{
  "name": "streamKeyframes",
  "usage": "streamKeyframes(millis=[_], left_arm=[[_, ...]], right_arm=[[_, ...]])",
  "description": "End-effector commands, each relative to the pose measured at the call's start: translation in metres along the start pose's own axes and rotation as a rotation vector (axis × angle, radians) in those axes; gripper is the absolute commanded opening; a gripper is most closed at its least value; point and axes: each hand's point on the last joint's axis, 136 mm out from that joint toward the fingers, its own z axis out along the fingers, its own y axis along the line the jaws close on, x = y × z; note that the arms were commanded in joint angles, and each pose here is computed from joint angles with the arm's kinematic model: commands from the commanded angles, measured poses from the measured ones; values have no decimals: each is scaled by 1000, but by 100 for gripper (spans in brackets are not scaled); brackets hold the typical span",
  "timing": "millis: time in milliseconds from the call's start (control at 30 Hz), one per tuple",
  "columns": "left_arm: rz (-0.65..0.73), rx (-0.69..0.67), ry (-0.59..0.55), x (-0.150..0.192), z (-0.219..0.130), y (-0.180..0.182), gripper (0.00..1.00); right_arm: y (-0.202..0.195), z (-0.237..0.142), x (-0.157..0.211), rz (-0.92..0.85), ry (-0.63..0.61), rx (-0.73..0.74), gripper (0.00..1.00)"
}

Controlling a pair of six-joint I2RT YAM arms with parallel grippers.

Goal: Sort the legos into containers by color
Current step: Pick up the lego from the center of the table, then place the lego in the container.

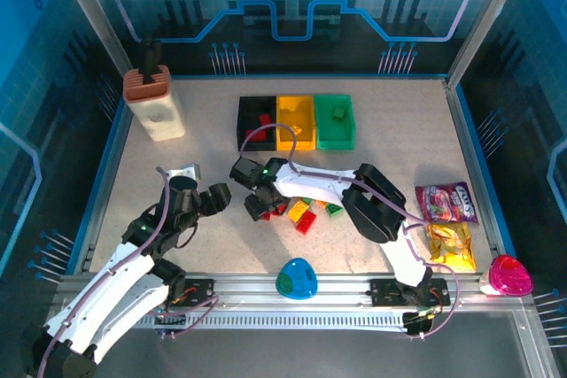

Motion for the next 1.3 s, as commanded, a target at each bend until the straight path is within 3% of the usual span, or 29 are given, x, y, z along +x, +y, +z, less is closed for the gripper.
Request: streamKeyframes(millis=[0, 433, 533, 633, 767, 1067, 1267], left_arm=[[12, -14, 4, 4, -1, 5, 76], [11, -16, -9, 2, -2, 5, 76], [14, -17, -10, 2, -2, 5, 76], [14, -19, -14, 0, -4, 5, 76], [19, -21, -26, -3, -7, 4, 76], [38, -19, -32, -10, -17, 1, 76], [30, -8, -29, -11, -21, -2, 75]], right_arm=[[6, 13, 21, 0, 105, 16, 66], [22, 19, 7, -34, 157, -9, 71], [25, 19, 3, -38, 149, -14, 65], [25, 19, 2, -41, 142, -13, 50], [22, 14, -2, -42, 118, -4, 41], [-10, -32, -50, 8, -55, -52, 37], [-46, -71, -105, 63, -200, -109, 34]])
